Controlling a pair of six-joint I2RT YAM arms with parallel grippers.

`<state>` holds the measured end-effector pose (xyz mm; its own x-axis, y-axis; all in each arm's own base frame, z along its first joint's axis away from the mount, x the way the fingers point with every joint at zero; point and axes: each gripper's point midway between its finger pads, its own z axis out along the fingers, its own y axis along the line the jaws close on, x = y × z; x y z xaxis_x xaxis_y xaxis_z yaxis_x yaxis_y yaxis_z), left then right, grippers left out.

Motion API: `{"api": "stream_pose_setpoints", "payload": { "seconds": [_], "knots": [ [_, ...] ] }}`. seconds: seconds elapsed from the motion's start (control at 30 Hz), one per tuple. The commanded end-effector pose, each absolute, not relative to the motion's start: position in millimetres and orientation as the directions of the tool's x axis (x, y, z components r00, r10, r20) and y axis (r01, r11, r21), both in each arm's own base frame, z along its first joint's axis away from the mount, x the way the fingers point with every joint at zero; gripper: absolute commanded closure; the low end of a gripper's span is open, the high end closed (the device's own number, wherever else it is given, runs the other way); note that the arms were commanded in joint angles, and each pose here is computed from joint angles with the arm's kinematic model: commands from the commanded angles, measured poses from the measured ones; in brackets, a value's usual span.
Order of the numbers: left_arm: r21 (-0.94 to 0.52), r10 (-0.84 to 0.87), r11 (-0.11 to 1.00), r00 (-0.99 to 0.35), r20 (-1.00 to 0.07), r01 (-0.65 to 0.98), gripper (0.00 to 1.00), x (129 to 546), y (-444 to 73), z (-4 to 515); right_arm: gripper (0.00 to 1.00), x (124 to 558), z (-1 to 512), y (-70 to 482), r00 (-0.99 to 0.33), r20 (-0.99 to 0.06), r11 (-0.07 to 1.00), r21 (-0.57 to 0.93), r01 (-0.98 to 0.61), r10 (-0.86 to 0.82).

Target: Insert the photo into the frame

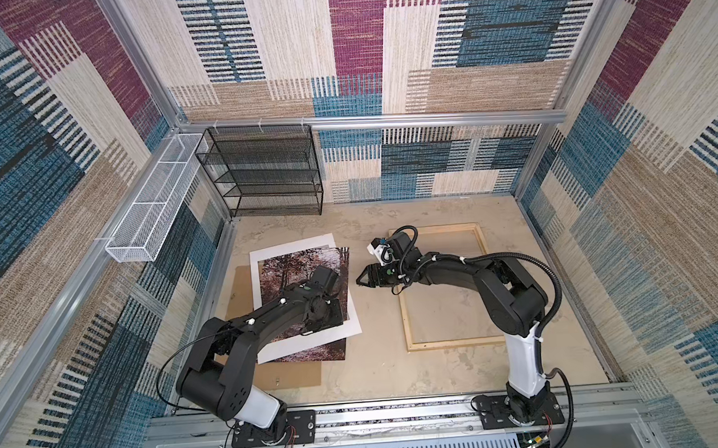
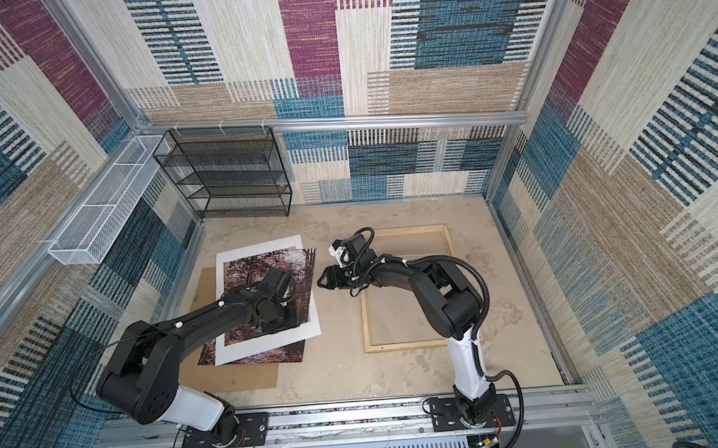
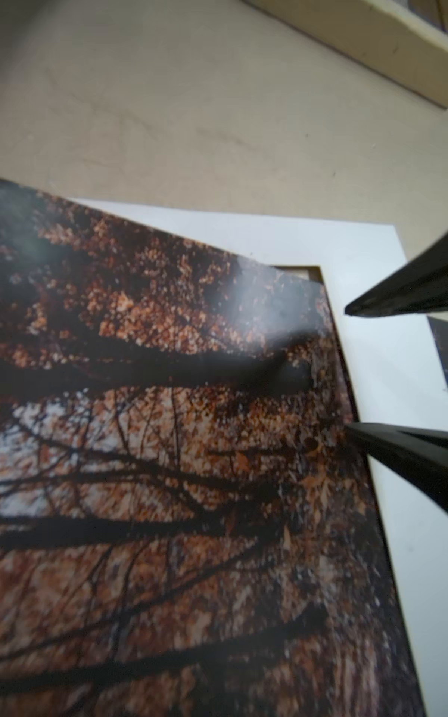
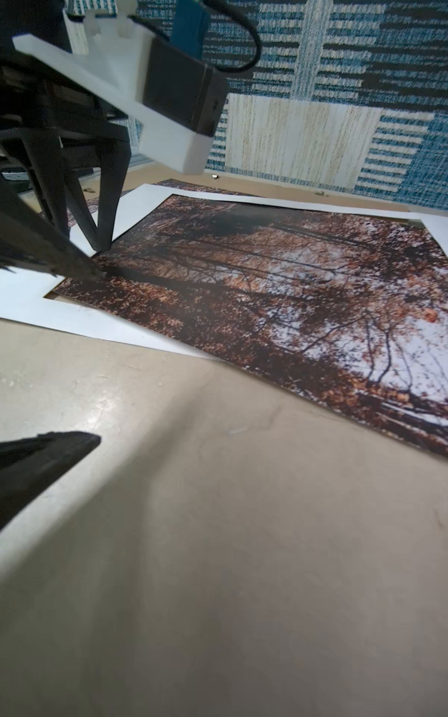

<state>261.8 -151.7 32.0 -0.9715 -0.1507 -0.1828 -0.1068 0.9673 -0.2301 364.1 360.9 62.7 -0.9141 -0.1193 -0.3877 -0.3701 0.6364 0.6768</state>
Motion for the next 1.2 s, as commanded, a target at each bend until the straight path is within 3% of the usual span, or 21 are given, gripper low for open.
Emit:
{"api": "stream_pose_setpoints", "payload": {
  "seconds": [0.0,0.3,0.47,0.73,1.17],
  "knots": [
    [-0.276,-0.151,0.956,-0.972,-0.182,-0.097,0.52,260,-160,34,0.36,348,64,359,-0.919,-0.368,0.605,0.702,-0.376,-0.143],
    [-0.284,-0.155,0.954,-0.968,-0.196,-0.095,0.53,254,-160,40,0.34,271,59,355,-0.965,-0.214,0.557,0.789,-0.261,-0.148],
    [-0.229,-0.159,0.968,-0.962,-0.223,-0.107,0.48,253,-148,45,0.32,241,62,364,-0.976,-0.149,0.508,0.835,-0.211,-0.161],
    [-0.159,-0.162,0.979,-0.960,-0.227,-0.128,0.49,256,-137,39,0.26,230,72,374,-0.995,-0.069,0.472,0.876,-0.094,-0.068],
    [-0.098,-0.174,0.984,-0.931,-0.320,-0.150,0.49,256,-114,50,0.26,237,47,389,-0.998,0.024,0.538,0.841,0.053,0.060]
  ]
}}
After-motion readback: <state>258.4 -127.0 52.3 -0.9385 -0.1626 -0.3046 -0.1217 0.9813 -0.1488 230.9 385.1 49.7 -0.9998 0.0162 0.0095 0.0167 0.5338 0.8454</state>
